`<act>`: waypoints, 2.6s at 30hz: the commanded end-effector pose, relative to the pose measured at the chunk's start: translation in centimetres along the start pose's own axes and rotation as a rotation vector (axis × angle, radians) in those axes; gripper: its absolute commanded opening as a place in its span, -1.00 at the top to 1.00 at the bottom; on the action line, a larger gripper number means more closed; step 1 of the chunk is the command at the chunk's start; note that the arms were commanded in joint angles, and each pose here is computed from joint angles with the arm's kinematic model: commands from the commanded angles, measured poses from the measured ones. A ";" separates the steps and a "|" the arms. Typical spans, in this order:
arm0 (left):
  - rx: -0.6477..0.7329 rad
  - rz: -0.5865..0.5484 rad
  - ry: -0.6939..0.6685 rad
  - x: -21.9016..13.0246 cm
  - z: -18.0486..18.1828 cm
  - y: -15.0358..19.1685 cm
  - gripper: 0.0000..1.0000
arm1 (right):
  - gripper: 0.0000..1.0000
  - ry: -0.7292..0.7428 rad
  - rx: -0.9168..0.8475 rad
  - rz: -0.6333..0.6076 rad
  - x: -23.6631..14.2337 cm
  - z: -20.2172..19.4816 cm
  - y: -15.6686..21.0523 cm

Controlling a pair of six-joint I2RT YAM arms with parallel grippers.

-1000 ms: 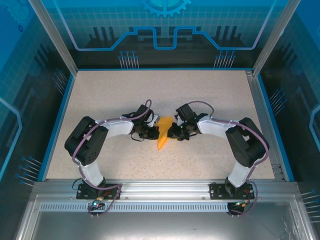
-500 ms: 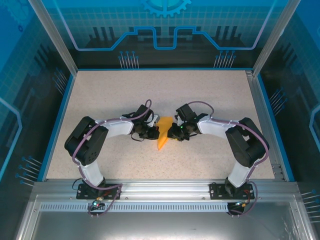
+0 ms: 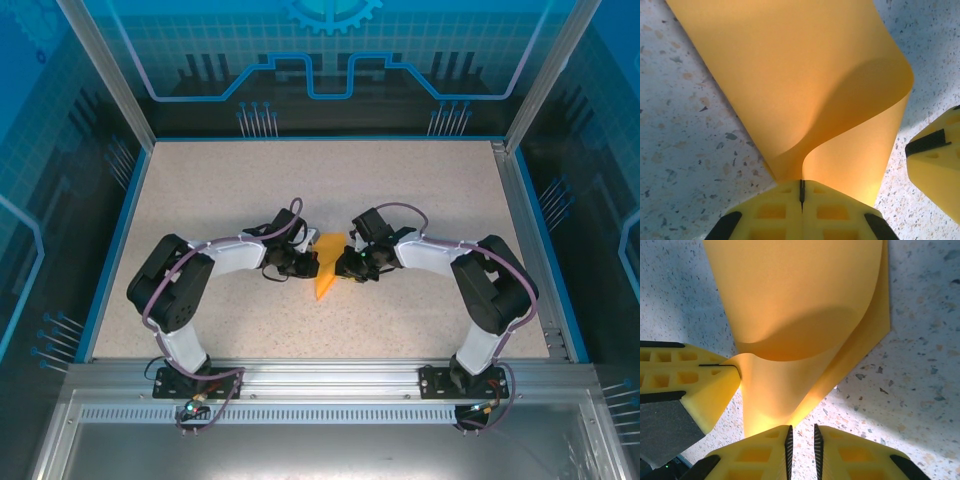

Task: Fold a paper plane with a square sheet of paper (pick it up from the middle)
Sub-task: Third fold the triangle at the center of the table.

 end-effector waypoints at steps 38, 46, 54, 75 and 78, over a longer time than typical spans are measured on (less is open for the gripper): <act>-0.001 0.054 -0.015 1.6 1.0 0.2 0.88 | 0.74 -0.240 -0.076 0.027 1.0 4.3 3.8; 0.000 0.059 -0.014 1.5 1.0 0.2 0.88 | 0.76 -0.247 -0.055 0.066 3.2 3.8 5.0; -0.001 0.063 -0.015 1.7 1.1 0.2 0.88 | 0.76 -0.233 -0.041 0.073 4.2 3.0 5.1; 0.000 0.076 -0.011 1.9 1.1 0.3 0.89 | 0.74 -0.201 -0.019 0.078 5.1 1.8 5.1; -0.003 0.076 -0.010 1.9 1.1 0.3 0.88 | 0.74 -0.195 -0.018 0.075 5.3 1.7 5.1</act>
Point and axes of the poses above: each hand's point on the last joint's axis, 136 mm out from that joint toward the fingers, its own x axis out along the fingers, its own z axis along the line the jaws close on, y = z × x, the point moved 4 cm from there along -x, back along the fingers, and after that the axes turned 3 degrees about x, right-handed, at the moved point
